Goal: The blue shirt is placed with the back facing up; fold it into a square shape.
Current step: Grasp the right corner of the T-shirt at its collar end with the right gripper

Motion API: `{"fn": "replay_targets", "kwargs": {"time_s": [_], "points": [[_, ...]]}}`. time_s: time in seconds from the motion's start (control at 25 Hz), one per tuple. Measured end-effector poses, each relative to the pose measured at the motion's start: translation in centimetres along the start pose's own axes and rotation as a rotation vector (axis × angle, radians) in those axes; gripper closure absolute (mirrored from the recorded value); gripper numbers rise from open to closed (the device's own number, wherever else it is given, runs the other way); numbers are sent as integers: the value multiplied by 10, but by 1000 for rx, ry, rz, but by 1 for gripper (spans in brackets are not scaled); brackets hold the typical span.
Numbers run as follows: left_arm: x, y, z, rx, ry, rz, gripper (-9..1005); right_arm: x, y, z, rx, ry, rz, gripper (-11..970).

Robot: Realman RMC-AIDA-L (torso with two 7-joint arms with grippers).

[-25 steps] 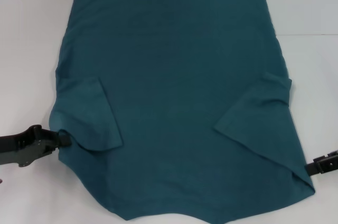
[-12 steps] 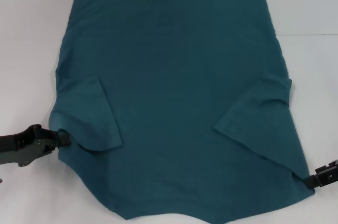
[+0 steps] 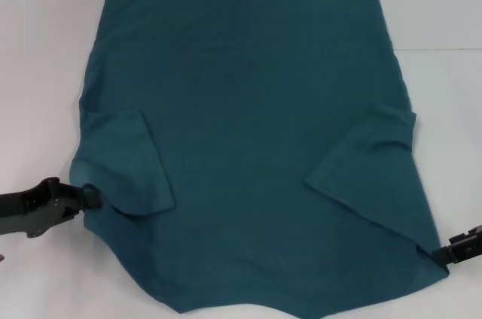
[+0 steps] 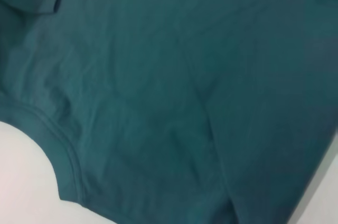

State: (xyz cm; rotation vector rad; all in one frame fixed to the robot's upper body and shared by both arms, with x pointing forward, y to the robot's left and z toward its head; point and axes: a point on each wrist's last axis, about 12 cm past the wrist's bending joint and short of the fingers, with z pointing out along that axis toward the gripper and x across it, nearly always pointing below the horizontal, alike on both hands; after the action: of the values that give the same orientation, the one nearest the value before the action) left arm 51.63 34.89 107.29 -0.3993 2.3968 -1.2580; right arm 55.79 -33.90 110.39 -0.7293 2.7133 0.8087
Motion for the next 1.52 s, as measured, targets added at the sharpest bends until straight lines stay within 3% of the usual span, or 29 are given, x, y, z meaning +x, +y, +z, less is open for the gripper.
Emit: {"fn": "replay_targets", "kwargs": {"time_s": [0.96, 1.52], "points": [[1, 0, 0, 0, 1, -3, 989, -3, 8, 17, -15, 17, -5, 286], [1, 1, 0, -1, -1, -5, 988, -1, 2, 11, 16, -3, 29, 287]]}}
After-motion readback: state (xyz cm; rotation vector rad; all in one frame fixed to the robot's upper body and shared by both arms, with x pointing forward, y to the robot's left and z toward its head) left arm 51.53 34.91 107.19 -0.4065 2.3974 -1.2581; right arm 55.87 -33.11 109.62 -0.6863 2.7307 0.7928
